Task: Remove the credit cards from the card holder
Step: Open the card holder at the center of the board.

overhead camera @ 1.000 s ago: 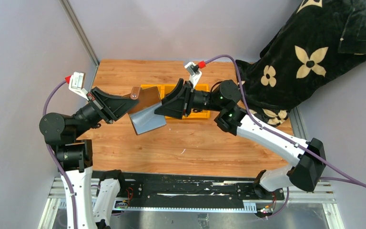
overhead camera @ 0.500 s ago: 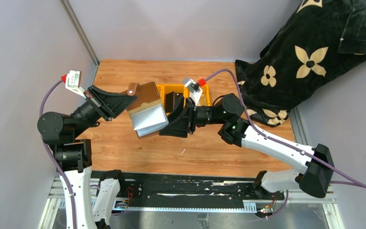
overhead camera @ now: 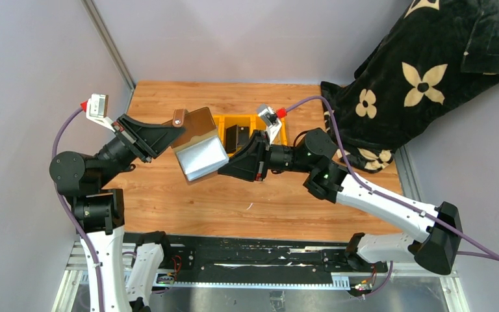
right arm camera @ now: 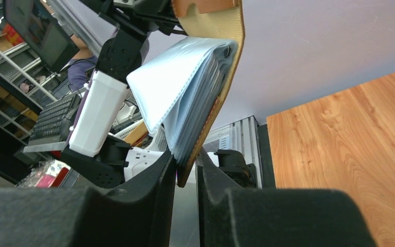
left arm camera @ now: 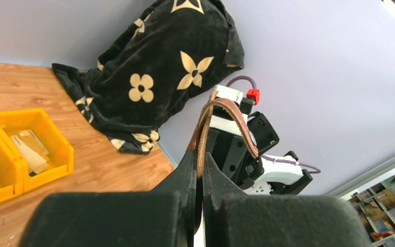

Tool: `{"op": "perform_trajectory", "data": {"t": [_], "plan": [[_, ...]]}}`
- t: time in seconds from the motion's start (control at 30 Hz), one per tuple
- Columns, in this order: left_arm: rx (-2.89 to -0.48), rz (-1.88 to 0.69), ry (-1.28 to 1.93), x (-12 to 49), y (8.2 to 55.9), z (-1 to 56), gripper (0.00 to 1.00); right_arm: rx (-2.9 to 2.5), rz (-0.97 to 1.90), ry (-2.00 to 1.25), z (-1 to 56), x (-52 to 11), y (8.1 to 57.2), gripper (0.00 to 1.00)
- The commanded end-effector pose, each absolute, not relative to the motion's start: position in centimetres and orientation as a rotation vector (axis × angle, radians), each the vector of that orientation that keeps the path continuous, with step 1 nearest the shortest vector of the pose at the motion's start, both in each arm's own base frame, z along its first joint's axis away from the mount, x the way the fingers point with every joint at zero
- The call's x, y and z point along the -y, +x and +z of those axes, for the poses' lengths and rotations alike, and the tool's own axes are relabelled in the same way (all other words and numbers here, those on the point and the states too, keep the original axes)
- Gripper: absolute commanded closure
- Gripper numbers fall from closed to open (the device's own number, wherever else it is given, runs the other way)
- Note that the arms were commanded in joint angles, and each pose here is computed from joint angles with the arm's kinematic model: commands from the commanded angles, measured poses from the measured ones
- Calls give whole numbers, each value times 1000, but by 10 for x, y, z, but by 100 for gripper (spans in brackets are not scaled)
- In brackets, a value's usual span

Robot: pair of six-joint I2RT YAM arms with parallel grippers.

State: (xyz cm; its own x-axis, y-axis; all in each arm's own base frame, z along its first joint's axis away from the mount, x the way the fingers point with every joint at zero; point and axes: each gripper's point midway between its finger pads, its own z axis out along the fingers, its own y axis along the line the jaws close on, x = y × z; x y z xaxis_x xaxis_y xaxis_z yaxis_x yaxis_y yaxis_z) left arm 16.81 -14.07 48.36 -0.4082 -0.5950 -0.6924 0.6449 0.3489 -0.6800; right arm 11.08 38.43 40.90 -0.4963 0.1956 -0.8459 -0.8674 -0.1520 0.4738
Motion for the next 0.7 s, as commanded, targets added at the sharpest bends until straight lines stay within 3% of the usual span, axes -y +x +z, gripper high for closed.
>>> {"op": "perform_trajectory", "data": {"t": [0.0,0.2,0.4,0.67], "plan": [[-1432,-1354,74,143,159,496,100,-1322,1714,-730,430,-388,124,77],[-1433,-1372,82,144,155,497,100,-1365,1685,-614,434,-391,143,76],[-1421,-1381,121,147,148,498,100,-1355,1721,-554,443,-393,150,61],[-1416,-1402,136,149,143,499,100,-1339,1710,-504,451,-396,159,51]]}}
